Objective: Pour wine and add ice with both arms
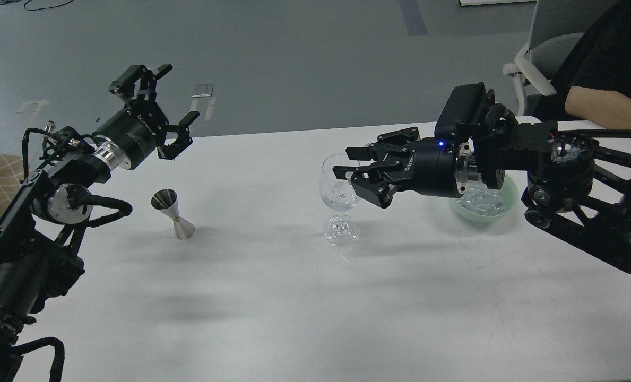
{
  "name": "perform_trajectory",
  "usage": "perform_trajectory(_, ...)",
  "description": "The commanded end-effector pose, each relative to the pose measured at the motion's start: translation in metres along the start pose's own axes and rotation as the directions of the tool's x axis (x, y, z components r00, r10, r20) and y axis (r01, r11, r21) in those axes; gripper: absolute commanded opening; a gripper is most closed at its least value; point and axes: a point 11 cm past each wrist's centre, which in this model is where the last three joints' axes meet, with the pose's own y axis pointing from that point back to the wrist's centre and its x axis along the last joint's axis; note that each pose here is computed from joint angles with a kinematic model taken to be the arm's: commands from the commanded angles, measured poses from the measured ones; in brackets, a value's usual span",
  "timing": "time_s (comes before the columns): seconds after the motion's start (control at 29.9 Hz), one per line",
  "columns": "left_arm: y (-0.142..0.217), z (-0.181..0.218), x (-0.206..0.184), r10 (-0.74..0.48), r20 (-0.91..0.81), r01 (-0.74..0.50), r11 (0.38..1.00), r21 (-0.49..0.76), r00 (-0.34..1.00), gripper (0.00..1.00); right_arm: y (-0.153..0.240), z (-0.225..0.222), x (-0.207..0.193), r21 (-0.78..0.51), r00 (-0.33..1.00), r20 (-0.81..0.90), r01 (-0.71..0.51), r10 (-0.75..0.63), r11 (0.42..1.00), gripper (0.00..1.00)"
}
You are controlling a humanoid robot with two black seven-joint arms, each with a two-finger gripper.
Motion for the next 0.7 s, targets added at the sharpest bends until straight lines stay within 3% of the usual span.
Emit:
perform_trajectory(0.0,0.000,0.000,0.000,0.000,0.001,0.000,1.000,-0.001,1.000,0.98,0.005,0.006,0.013,-0.017,0.999,-0.006,-0.035,0.035,0.999,0.47)
perform_trajectory(0.1,0.000,0.001,0.000,0.001,0.002,-0.001,1.000,-0.001,1.000,0.98,0.013,0.017,0.031,-0.050,0.996,-0.001,-0.091,0.091,0.995,0.58)
perform_trajectory(0.17,0.000,0.001,0.000,0.001,0.002,-0.001,1.000,-0.001,1.000,0.98,0.019,0.025,0.045,-0.073,0.991,-0.001,-0.134,0.135,0.988,0.71)
perform_trajectory(0.23,0.001,0.002,0.002,0.003,0.005,-0.003,1.000,0.000,1.000,0.98,0.030,0.040,0.065,-0.108,0.975,0.047,-0.211,0.217,0.971,0.98)
perform_trajectory(0.5,-0.001,0.003,0.000,-0.002,0.002,0.002,1.000,-0.005,1.000,0.98,0.062,0.113,0.107,-0.286,0.860,0.234,-0.385,0.453,0.878,1.00)
perform_trajectory(0.67,-0.002,0.001,0.000,0.000,-0.010,0.000,1.000,-0.006,1.000,0.98,0.062,0.154,0.122,-0.394,0.802,0.282,-0.404,0.527,0.825,1.00)
